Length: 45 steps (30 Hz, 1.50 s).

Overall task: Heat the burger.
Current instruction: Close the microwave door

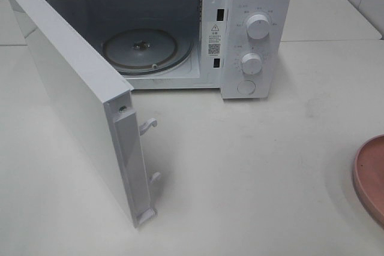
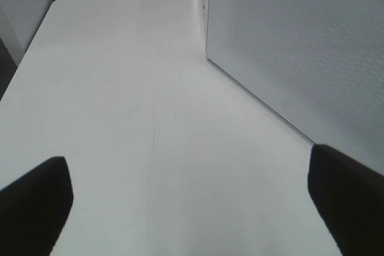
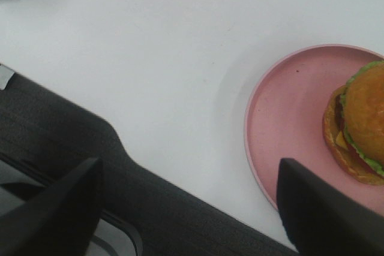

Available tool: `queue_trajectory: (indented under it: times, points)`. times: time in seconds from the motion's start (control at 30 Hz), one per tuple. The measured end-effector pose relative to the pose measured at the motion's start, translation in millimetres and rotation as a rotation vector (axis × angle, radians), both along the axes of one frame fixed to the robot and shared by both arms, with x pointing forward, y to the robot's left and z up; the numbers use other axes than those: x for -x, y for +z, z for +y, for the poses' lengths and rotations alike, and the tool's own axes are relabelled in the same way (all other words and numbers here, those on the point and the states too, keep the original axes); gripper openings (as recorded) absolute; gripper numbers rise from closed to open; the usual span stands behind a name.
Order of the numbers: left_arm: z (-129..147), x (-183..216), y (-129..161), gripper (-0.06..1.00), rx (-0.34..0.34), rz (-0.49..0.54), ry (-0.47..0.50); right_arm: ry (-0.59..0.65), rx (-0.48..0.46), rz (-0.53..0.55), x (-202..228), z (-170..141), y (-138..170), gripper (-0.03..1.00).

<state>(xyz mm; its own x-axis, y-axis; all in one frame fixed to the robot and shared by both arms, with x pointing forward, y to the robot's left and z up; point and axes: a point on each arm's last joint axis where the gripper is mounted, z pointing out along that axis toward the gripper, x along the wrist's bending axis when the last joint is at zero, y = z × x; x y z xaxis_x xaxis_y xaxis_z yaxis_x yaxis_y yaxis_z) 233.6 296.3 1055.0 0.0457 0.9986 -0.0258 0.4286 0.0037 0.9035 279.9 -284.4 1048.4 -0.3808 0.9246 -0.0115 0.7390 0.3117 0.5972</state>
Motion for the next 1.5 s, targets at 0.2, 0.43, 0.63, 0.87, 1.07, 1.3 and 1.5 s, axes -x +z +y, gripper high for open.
queue_trajectory:
  times: [0.2, 0.43, 0.63, 0.87, 1.07, 1.3, 1.5]
  points:
    - [0, 0, 0, 0.99, 0.000, 0.000, 0.000, -0.077, -0.047, -0.066, 8, -5, -4, 0.76]
    - [0, 0, 0, 0.99, 0.000, 0.000, 0.000, -0.229, -0.075, -0.160, 19, -13, -2, 0.76]
    - [0, 0, 0, 0.99, 0.000, 0.000, 0.000, -0.300, -0.092, -0.231, 29, -17, 0, 0.76]
    - [0, 0, 0, 0.99, 0.000, 0.000, 0.000, -0.394, -0.125, -0.371, 50, -19, 0, 0.76]
    - [0, 0, 0, 0.99, 0.000, 0.000, 0.000, -0.397, -0.127, -0.377, 51, -19, 0, 0.76]
    - [0, 0, 0, 0.99, 0.000, 0.000, 0.000, -0.397, -0.127, -0.377, 51, -19, 0, 0.76]
    - [0, 0, 0, 0.99, 0.000, 0.000, 0.000, -0.397, -0.127, -0.377, 51, -19, 0, 0.76]
